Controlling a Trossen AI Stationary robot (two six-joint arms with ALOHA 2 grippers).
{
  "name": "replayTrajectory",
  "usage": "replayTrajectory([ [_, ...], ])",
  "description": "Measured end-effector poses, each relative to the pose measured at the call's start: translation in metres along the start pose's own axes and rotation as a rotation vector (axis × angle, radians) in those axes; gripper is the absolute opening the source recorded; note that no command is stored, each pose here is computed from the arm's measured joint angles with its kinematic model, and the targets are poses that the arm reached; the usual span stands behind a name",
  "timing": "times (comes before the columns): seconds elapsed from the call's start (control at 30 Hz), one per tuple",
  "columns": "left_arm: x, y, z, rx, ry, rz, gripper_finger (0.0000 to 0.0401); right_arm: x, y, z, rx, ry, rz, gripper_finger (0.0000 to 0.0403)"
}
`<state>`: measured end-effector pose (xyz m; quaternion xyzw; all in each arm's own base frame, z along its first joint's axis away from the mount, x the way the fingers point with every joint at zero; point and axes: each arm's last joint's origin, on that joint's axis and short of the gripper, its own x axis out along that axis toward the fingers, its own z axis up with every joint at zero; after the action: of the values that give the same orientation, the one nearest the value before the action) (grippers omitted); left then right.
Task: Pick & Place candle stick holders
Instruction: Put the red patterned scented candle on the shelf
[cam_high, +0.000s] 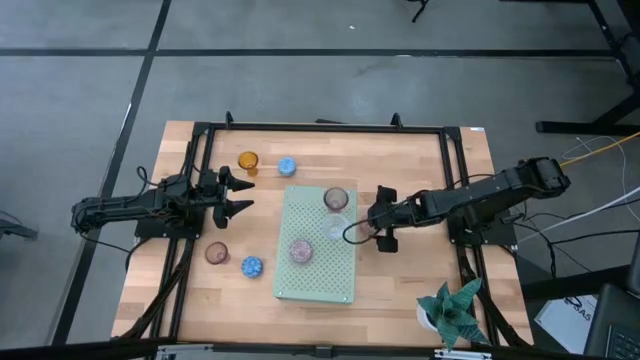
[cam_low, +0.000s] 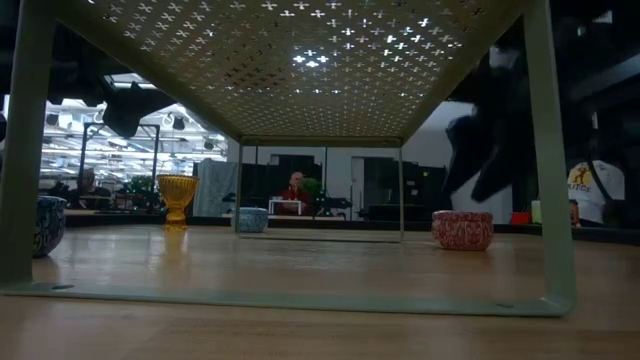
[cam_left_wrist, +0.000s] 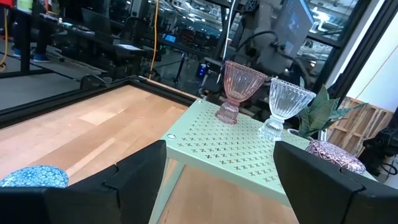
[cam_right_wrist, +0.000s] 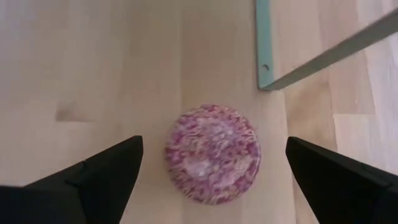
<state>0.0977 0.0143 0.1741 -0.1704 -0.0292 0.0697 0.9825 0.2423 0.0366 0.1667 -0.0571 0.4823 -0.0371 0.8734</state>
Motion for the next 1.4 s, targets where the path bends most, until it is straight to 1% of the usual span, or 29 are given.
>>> replayTrajectory([
  [0.13,0.000,0.000,0.000,0.000,0.001,0.000,0.0294,0.010,-0.006,-0.012,-0.005,-0.036,-0.004,0.0399],
  [0.27,0.000,0.000,0.000,0.000,0.000,0.000,0.0294,0.018,-0.010,-0.020,0.020,-0.065,0.034,0.0399],
  [0.73,0.000,0.000,0.000,0.000,0.001,0.001,0.0294,0.031,-0.008,-0.036,0.017,-0.061,0.056,0.0396],
  [0.87,0.000,0.000,0.000,0.000,0.000,0.000,0.0294,0.034,-0.008,-0.034,0.011,-0.079,0.055,0.0369],
  [1.07,0.000,0.000,0.000,0.000,0.000,0.000,0.0294,0.035,-0.007,-0.033,-0.001,-0.091,0.057,0.0293],
  [1.17,0.000,0.000,0.000,0.000,0.000,0.000,0.0294,0.034,-0.003,-0.033,-0.010,-0.093,0.062,0.0291],
  [1.4,0.000,0.000,0.000,0.000,0.000,0.000,0.0294,0.027,0.006,-0.034,0.050,-0.089,0.093,0.0291],
])
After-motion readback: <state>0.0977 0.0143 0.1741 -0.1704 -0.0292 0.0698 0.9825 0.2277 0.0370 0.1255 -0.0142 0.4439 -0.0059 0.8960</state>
